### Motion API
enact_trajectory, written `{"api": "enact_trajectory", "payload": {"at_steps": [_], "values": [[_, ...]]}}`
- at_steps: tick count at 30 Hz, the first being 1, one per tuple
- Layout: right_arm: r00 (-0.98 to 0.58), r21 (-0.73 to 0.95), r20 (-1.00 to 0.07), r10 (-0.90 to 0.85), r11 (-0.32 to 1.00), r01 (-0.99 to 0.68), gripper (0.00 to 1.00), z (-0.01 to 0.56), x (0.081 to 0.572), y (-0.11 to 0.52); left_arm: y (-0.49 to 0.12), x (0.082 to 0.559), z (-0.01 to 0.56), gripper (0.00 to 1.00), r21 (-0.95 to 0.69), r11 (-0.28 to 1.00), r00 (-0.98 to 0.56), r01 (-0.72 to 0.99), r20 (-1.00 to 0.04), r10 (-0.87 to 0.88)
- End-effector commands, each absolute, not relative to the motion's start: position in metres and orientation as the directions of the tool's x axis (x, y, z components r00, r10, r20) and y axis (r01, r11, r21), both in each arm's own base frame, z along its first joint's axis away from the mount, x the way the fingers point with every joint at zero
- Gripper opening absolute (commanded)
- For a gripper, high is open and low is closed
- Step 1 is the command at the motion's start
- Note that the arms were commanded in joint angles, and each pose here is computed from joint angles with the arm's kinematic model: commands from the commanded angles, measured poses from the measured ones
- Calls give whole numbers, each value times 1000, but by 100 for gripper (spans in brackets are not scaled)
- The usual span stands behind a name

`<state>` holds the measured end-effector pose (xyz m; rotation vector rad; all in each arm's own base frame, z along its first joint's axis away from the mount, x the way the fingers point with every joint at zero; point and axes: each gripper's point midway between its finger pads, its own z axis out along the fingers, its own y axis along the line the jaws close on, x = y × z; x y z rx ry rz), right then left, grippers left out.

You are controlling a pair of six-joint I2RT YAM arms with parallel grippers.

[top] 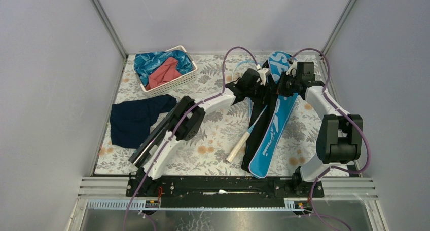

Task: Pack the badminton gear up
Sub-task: Place the racket in the racket bag.

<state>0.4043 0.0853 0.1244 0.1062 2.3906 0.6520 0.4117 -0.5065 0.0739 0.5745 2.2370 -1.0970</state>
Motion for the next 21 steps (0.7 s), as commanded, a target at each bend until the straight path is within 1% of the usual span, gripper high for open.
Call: {"api": "enact_trajectory", "payload": {"at_steps": [1,4,9,13,16,21], "values": [[-758,480,-630,169,852,-209,0,149,412,96,-503,392,128,54,-560,418,-663,716,-733,153],[-742,456,-648,169,867,-201,0,151,417,80,-485,372,130,65,-536,406,-648,740,-731,213],[-735,456,-665,129,850,-263,0,157,415,82,-462,345,120,74,-488,414,-621,769,-725,298],[-728,459,-679,100,831,-314,0,162,411,86,-454,330,106,76,-444,411,-588,796,-726,355],[-725,459,-684,80,819,-343,0,165,407,87,-458,319,101,76,-419,380,-554,825,-733,395],[-710,433,-704,27,809,-398,0,166,400,86,-462,321,83,72,-393,395,-545,830,-720,429]]}}
